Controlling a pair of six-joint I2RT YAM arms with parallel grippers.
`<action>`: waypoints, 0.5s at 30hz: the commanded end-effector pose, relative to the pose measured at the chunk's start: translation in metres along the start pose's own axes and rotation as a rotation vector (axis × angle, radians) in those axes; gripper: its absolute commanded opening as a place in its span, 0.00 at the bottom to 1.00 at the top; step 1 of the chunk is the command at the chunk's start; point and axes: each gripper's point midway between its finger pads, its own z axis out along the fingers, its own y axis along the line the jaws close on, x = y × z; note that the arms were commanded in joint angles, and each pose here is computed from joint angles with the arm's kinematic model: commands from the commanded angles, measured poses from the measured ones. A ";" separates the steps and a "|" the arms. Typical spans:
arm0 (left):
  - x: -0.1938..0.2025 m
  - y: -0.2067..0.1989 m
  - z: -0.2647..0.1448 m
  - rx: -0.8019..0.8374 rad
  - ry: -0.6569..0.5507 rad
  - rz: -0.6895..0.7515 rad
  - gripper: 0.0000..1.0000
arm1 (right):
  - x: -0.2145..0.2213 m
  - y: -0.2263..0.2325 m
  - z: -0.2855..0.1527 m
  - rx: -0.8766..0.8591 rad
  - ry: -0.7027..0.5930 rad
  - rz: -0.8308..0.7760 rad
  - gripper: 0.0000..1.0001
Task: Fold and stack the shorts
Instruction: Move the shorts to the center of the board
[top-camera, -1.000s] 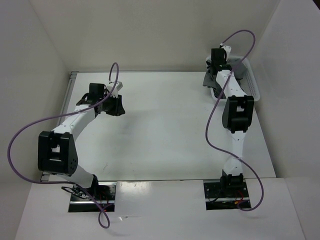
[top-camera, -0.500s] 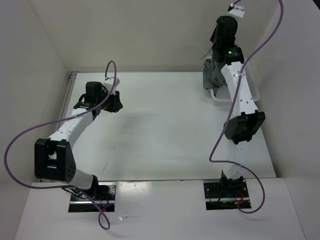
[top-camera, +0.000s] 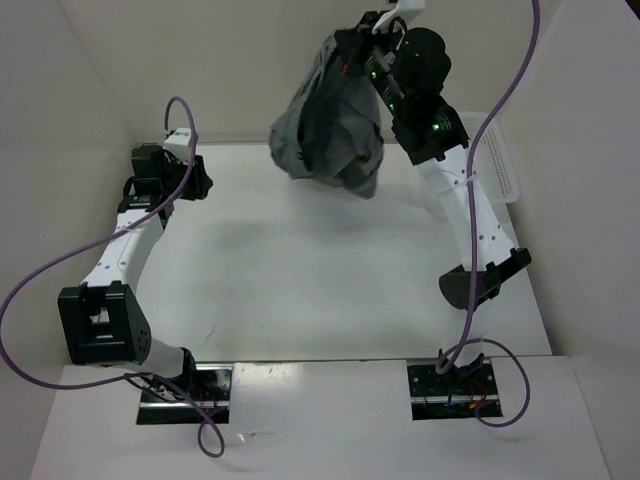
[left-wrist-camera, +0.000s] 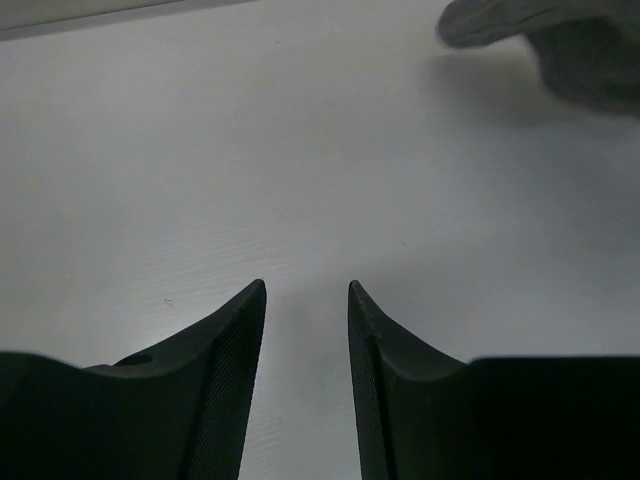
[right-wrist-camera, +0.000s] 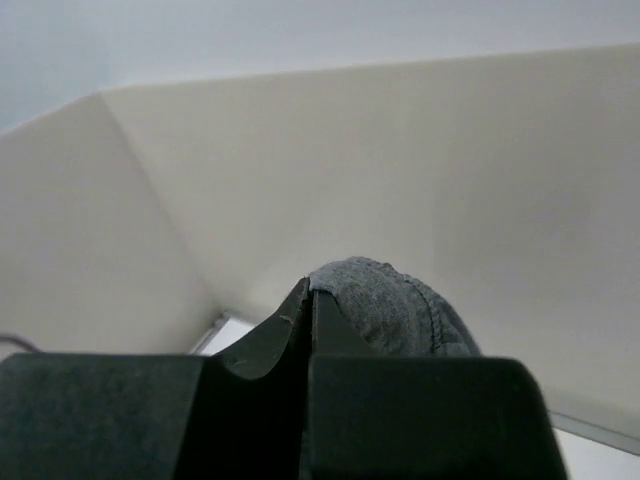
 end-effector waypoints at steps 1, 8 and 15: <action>-0.043 0.016 -0.018 -0.051 -0.126 0.031 0.46 | 0.001 0.030 -0.009 -0.176 -0.004 0.043 0.00; 0.008 0.019 -0.033 -0.069 -0.017 -0.021 0.56 | 0.122 -0.071 -0.032 -0.048 0.262 0.021 0.09; 0.034 0.016 -0.033 -0.051 0.039 -0.047 0.71 | 0.211 -0.090 -0.043 -0.081 0.472 0.077 0.86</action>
